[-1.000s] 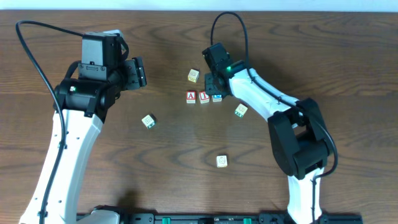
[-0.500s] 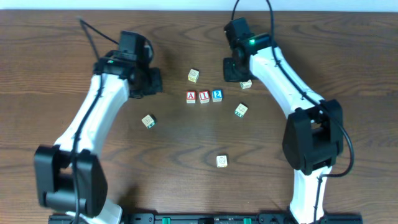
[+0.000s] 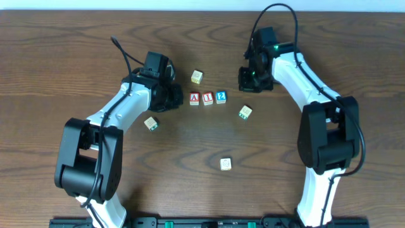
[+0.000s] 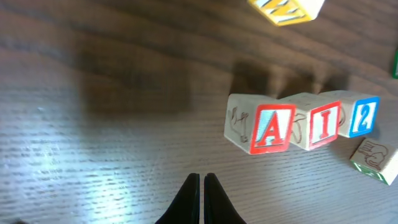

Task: Spell out Ai2

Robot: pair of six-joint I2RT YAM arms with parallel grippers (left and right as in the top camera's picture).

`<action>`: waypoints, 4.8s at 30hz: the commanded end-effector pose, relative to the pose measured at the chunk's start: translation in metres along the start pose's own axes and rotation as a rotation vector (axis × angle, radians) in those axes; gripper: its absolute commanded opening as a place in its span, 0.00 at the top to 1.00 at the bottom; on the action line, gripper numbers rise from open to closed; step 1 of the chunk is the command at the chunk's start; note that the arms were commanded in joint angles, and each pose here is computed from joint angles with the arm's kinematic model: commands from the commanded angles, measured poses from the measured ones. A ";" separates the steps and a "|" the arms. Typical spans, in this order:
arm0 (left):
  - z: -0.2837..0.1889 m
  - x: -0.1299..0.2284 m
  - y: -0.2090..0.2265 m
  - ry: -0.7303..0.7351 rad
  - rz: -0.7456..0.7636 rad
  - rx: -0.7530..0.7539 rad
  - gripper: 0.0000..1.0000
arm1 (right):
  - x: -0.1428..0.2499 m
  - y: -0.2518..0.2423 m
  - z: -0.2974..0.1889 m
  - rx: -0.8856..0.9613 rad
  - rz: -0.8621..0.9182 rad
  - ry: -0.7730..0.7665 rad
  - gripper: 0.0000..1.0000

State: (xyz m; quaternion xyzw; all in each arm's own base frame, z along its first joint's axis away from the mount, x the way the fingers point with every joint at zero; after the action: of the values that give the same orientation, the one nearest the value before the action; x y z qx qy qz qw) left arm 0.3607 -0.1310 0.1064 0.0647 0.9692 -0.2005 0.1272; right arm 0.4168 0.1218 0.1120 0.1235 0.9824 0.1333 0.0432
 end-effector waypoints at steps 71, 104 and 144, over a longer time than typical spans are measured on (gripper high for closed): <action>0.041 -0.002 -0.015 -0.018 -0.049 0.072 0.94 | 0.037 0.043 0.029 -0.093 -0.121 0.045 0.98; 0.040 -0.013 -0.011 -0.097 0.007 0.012 0.94 | 0.037 0.042 0.029 -0.091 -0.127 0.047 0.98; 0.040 -0.014 -0.012 -0.097 0.019 0.044 0.94 | 0.041 0.049 0.031 -0.082 -0.162 0.035 0.99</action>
State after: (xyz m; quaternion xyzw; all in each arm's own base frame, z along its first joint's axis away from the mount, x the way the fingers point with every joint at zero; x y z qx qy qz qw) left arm 0.3834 -0.1607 0.0890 0.0555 0.9543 -0.2281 0.1848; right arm 0.3944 0.1843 0.0939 0.0466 0.9827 0.1746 0.0411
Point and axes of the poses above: each gripper's point midway between its finger pads, its own z axis out along the fingers, its own y axis along the line the jaws close on, x = y × z, the point moved 8 cm from there along -z, back along the fingers, and after that the axes turned 15 degrees about z, right-handed, at the moved point
